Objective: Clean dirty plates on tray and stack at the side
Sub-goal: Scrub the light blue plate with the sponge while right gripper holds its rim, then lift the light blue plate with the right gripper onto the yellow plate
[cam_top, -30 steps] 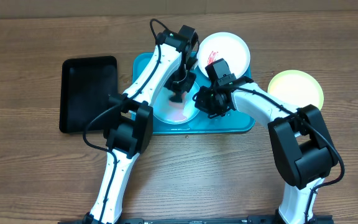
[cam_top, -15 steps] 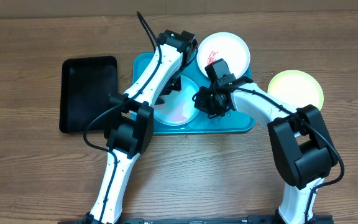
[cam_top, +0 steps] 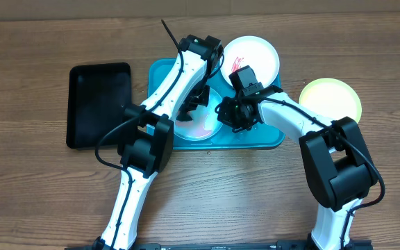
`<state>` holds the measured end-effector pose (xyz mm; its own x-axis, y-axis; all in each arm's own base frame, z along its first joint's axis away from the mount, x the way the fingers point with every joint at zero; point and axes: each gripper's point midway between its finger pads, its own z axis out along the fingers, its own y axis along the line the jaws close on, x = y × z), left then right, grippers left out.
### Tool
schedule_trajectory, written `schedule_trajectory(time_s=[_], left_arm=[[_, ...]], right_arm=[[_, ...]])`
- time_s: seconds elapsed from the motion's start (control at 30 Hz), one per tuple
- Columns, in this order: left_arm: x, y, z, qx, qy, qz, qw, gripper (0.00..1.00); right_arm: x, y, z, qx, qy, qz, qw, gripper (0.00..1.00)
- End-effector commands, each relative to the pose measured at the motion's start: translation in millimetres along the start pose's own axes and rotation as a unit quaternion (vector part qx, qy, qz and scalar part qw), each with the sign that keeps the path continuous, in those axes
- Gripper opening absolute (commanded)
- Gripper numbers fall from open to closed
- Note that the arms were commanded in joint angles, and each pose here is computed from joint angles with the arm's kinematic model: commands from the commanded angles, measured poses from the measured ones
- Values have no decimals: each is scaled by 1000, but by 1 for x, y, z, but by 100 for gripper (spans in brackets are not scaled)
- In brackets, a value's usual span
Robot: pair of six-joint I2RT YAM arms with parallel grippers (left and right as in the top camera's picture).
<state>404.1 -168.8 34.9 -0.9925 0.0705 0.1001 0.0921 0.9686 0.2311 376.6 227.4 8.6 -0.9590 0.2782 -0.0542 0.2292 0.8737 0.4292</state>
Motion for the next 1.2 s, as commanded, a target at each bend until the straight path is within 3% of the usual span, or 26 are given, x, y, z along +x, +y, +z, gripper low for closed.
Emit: schedule_trajectory(time_s=[0.0,0.23,0.43,0.53,0.73,0.93,1.17], left_arm=[[12,-3,21,-7,32,5,999,4],[19,-4,38,-14,46,-2,999,4],[-5,-11,38,7,-2,-1,1000,4],[-19,-6,21,17,-23,2,1000,4],[-45,20,-57,62,-84,-36,994,4],[-55,44,-117,103,-146,-65,982,4],[-55,48,-117,109,-143,-75,981,4]], right_arm=[[0,4,1,-4,0,-7,1000,4],[0,4,1,-4,0,-7,1000,4],[0,5,1,-7,1,-7,1000,4],[1,4,1,-5,4,-6,1000,4],[2,7,-6,-4,6,-13,1000,4],[-10,4,-48,52,-31,-60,996,4],[-26,-16,-122,152,-117,-81,978,4]])
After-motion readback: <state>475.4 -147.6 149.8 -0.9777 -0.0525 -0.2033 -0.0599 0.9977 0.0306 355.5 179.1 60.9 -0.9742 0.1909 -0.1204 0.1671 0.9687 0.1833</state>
